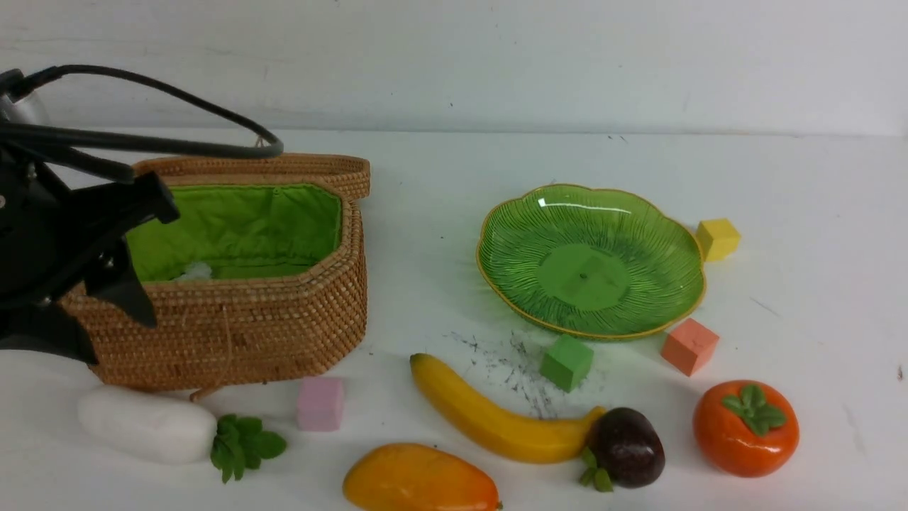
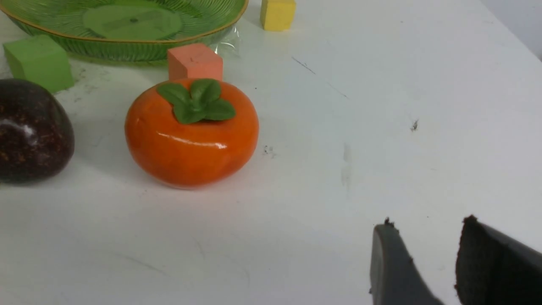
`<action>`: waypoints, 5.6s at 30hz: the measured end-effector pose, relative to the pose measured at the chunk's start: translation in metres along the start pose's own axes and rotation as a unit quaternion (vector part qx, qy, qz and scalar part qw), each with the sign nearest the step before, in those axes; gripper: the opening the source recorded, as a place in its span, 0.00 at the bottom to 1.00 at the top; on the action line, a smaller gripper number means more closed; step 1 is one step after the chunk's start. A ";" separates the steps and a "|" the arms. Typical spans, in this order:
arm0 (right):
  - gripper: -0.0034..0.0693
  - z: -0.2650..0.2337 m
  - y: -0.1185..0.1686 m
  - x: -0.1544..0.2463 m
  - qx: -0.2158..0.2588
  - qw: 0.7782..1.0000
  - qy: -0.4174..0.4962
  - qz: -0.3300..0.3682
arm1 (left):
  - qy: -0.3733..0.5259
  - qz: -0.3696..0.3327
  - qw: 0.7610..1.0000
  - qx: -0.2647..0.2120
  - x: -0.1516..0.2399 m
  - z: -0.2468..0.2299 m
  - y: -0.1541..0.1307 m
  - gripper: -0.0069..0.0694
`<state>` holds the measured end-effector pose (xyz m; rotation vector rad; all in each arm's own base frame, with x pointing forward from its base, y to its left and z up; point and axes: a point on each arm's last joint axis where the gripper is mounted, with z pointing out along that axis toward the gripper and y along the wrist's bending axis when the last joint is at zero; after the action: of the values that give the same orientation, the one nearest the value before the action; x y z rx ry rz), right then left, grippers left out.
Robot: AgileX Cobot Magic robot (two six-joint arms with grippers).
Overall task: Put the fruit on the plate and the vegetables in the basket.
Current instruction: Take a daikon with your left arm and place it on the basket on the left, then grab a tomato with your left arm and place it on the plate on the right.
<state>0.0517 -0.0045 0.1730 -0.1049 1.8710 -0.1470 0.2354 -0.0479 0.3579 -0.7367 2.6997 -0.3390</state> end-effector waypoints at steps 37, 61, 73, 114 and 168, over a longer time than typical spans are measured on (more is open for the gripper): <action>0.38 0.000 0.000 0.000 0.000 1.000 0.000 0.000 | -0.054 -0.254 0.966 0.003 0.022 0.076 0.037 0.65; 0.38 0.000 0.000 0.000 0.000 1.000 0.000 -0.001 | -0.040 -0.407 0.912 -0.039 -0.018 0.147 0.060 0.77; 0.38 0.000 0.000 0.000 0.001 1.000 0.000 -0.001 | -0.008 -0.398 0.915 -0.061 -0.021 0.186 0.064 0.77; 0.38 0.000 0.000 0.000 0.001 1.000 0.000 -0.001 | -0.163 0.047 0.981 0.098 -0.052 0.007 0.006 0.72; 0.38 0.000 0.000 0.000 0.001 1.000 0.000 -0.002 | -0.065 0.145 0.976 0.150 0.005 -0.069 0.008 0.07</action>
<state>0.0517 -0.0047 0.1731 -0.1071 1.8708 -0.1507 0.2027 -0.0343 0.4178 -0.2641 2.5045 -0.5847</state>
